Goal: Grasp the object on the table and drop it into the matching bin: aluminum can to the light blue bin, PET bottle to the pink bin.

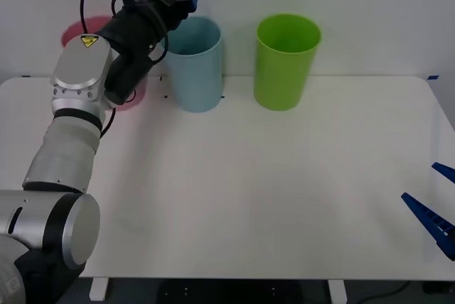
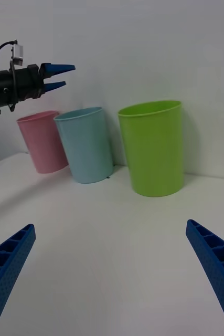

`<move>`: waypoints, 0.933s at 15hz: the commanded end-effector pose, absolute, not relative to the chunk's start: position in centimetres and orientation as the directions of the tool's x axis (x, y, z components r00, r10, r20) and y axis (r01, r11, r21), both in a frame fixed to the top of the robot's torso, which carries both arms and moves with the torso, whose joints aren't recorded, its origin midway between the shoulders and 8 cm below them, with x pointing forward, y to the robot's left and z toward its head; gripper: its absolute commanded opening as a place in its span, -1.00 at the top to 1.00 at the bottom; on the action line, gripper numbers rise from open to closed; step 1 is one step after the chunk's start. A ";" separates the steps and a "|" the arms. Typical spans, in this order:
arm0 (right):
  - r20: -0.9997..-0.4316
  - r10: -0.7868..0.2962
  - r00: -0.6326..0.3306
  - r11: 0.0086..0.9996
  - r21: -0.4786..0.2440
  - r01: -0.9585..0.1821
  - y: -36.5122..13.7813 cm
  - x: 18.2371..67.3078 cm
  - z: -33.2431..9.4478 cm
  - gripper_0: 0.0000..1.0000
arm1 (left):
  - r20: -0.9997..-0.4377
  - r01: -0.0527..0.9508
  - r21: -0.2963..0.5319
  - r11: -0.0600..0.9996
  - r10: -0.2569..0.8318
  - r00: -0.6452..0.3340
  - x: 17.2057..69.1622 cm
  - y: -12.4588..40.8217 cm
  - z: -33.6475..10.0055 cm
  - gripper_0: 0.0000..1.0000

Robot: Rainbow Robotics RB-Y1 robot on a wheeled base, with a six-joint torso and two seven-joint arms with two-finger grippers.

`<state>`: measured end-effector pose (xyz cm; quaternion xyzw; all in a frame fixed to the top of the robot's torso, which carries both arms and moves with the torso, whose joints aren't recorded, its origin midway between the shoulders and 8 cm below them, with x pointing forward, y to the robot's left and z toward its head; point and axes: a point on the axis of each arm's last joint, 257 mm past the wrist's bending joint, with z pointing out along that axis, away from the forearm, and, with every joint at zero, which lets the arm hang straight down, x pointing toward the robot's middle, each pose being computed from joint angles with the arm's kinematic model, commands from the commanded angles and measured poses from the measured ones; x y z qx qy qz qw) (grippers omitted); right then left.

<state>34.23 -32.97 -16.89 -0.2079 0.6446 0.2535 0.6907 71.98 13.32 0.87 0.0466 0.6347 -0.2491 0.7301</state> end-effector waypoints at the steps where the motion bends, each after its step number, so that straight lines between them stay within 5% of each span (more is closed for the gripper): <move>1: -0.996 0.082 0.041 0.785 0.039 -0.618 -33.0 34.2 -16.9 -1.00 | -0.951 0.447 -0.241 0.861 -0.301 0.067 71.1 14.8 0.1 -1.00; 14: -0.996 0.082 0.041 0.785 0.039 -0.618 -33.0 34.2 -16.9 -1.00 | -0.960 0.463 -0.139 0.876 -0.234 0.153 60.4 23.5 -3.4 -1.00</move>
